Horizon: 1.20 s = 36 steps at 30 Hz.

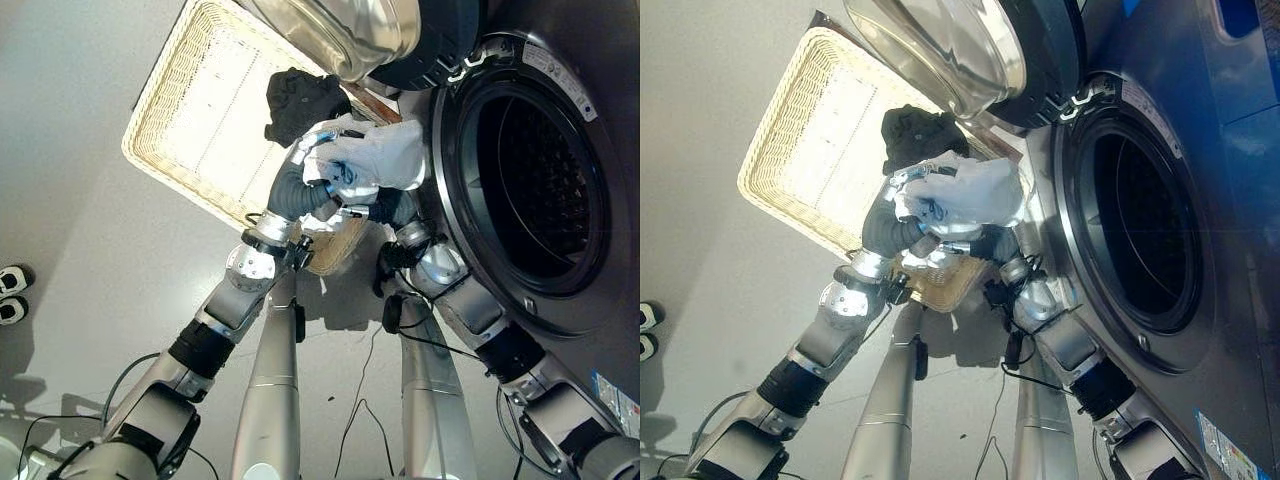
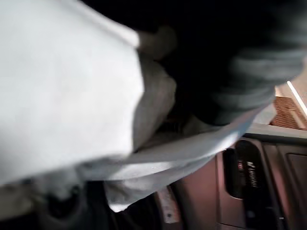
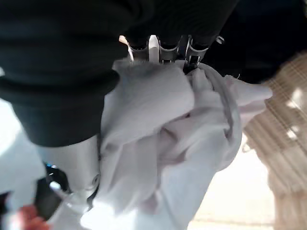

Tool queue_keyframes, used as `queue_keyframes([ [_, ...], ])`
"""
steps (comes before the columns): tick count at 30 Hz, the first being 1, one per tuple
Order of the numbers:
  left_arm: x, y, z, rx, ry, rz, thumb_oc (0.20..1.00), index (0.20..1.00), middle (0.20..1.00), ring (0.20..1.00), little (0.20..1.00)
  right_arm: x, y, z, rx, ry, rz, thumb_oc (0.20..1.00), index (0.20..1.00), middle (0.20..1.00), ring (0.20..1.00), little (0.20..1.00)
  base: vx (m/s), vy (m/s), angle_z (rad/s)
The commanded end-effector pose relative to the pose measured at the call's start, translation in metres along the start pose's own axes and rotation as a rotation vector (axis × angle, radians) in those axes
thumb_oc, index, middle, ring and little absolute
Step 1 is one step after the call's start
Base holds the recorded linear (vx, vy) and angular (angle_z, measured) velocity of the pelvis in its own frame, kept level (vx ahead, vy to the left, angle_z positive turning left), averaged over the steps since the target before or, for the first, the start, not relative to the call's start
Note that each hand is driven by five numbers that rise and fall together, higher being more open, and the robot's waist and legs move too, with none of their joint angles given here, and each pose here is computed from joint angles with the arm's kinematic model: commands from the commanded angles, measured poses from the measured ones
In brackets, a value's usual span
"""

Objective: Put the clothes into the washing machine.

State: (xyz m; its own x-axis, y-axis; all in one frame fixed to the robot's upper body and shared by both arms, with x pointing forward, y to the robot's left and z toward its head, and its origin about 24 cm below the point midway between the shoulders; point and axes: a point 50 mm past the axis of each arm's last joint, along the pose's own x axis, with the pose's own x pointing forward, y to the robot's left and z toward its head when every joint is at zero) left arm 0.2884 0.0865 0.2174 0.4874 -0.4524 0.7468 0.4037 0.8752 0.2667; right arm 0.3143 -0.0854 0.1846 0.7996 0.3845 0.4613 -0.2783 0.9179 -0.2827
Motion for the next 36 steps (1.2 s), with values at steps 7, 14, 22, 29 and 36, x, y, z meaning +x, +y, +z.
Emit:
queue_keyframes([
  [7, 0.016, -0.021, 0.048, -0.163, -0.292, -0.088, 0.2, 0.2, 0.2, 0.2, 0.2, 0.01, 0.007, 0.04, -0.176, -0.195, -0.048, 1.0, 1.0, 1.0, 1.0, 1.0, 0.0, 0.0, 0.0],
  [14, 0.015, -0.021, 0.052, -0.18, -0.316, -0.093, 0.2, 0.2, 0.2, 0.2, 0.2, 0.011, 0.005, 0.041, -0.218, -0.2, -0.082, 0.2, 0.2, 0.2, 0.2, 0.2, 0.0, 0.0, 0.0],
  [22, 0.013, -0.016, 0.057, -0.135, -0.347, -0.033, 0.2, 0.2, 0.2, 0.2, 0.2, 0.01, 0.0, 0.041, -0.232, -0.204, -0.113, 0.2, 0.2, 0.2, 0.2, 0.2, 0.0, 0.0, 0.0],
  [29, 0.006, -0.008, 0.06, 0.034, -0.393, 0.16, 1.0, 1.0, 1.0, 1.0, 1.0, 0.007, -0.004, 0.039, -0.222, -0.208, -0.166, 0.2, 0.2, 0.2, 0.2, 0.2, 0.0, 0.0, 0.0],
  [36, -0.002, 0.012, 0.05, 0.373, -0.379, 0.48, 1.0, 1.0, 1.0, 1.0, 1.0, 0.005, -0.013, 0.038, -0.162, -0.212, -0.236, 0.2, 0.2, 0.2, 0.2, 0.2, 0.0, 0.0, 0.0],
])
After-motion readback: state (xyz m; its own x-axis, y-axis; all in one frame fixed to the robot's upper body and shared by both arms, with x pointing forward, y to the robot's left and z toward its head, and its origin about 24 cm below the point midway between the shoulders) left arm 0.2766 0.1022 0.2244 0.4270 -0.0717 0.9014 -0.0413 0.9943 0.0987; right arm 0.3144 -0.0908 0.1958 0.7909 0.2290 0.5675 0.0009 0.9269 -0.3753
